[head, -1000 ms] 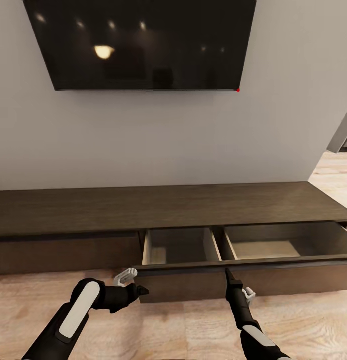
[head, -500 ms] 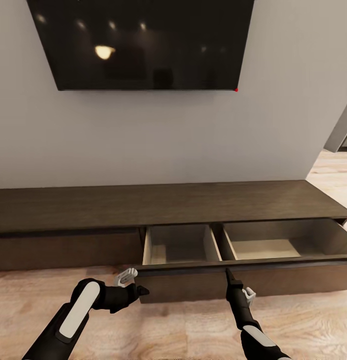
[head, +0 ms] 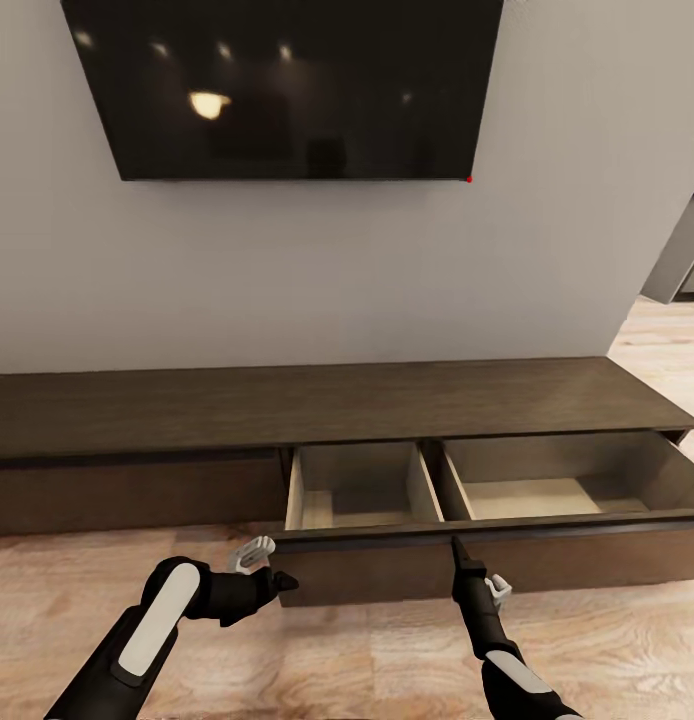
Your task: Place each of the two pumpkins and all three candles from the living room inside a cabinet in the living room (use any cabinet), then make sure every cabinet is closed, and position the cauldron so it is next to a table in the living room.
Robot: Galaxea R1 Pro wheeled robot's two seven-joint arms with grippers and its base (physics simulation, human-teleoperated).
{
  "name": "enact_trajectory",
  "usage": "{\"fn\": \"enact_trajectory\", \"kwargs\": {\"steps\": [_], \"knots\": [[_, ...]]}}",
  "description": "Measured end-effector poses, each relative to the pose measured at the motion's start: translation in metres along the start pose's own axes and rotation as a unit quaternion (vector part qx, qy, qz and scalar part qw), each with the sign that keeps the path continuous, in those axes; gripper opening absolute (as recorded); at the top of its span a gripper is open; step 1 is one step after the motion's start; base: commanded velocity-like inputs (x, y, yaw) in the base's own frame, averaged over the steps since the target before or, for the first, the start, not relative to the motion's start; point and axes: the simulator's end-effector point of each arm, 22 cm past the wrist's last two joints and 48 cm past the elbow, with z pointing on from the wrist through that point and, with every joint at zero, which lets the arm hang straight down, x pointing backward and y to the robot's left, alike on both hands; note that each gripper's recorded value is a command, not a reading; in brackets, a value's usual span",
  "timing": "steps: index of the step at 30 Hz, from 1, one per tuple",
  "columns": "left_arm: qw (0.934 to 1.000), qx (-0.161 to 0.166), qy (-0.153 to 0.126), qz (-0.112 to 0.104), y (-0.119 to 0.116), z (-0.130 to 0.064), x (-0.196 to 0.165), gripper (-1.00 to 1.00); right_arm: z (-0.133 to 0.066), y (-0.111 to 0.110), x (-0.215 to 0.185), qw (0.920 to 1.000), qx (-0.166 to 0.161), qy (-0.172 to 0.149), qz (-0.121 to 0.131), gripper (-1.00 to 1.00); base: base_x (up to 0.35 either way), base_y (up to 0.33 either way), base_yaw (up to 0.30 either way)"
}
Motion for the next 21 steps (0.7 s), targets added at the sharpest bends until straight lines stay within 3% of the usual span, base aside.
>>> {"fn": "enact_trajectory", "kwargs": {"steps": [21], "knots": [[1.0, 0.0, 0.0, 0.0, -0.0001, -0.0001, 0.0, 1.0, 0.0, 0.0001, -0.0004, 1.0, 0.0, -0.001, 0.0, -1.0, -0.06, 0.0, 0.0]]}}
